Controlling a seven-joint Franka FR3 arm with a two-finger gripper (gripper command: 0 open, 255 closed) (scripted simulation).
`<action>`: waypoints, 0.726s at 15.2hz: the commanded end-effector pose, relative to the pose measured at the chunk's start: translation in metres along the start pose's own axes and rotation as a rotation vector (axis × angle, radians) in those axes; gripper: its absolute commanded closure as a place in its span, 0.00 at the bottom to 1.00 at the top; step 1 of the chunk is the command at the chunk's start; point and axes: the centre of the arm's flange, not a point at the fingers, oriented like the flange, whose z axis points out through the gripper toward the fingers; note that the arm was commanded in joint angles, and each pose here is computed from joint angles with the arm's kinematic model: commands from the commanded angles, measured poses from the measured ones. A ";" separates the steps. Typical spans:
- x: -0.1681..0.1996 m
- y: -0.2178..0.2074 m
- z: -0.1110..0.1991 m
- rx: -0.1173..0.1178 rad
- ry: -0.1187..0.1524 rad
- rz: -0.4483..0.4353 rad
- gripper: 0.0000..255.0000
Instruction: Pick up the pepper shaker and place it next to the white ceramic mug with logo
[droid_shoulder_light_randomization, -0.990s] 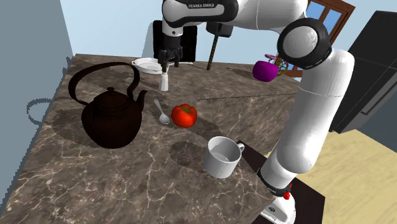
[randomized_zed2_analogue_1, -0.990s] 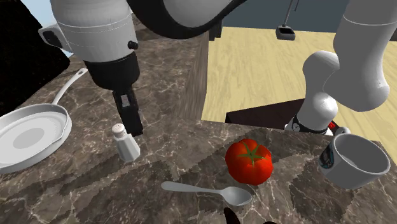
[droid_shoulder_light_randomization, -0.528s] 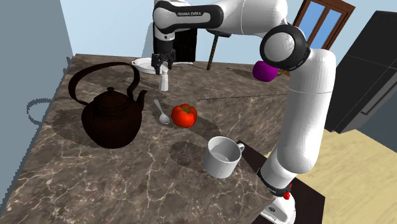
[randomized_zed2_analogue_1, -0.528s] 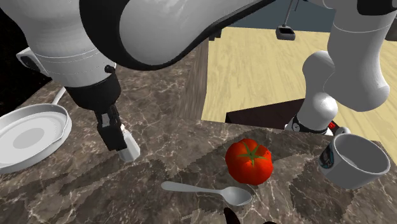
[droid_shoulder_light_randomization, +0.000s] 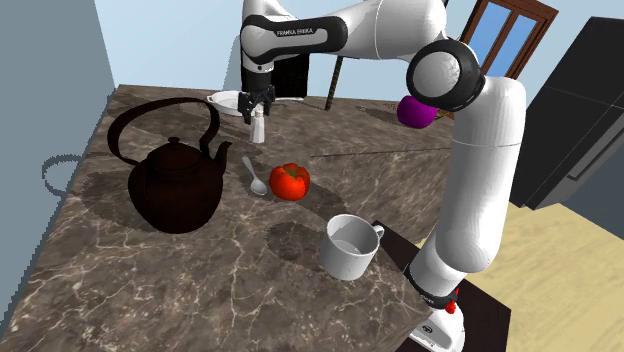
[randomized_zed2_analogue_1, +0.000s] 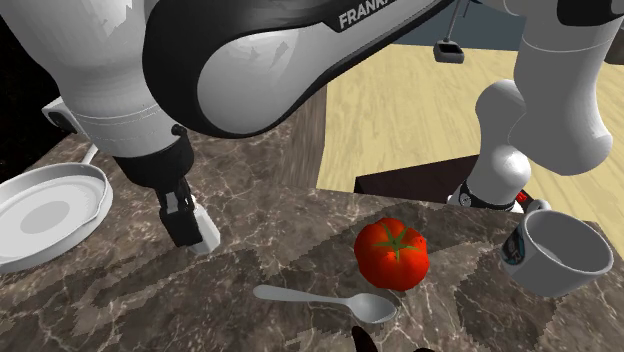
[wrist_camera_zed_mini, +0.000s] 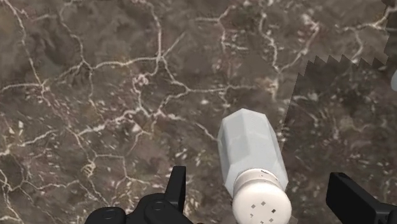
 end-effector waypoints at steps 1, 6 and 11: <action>0.000 0.000 0.000 0.000 0.000 0.000 0.00; 0.000 0.000 0.000 0.000 0.000 0.000 1.00; 0.000 0.000 0.000 0.000 0.000 0.000 1.00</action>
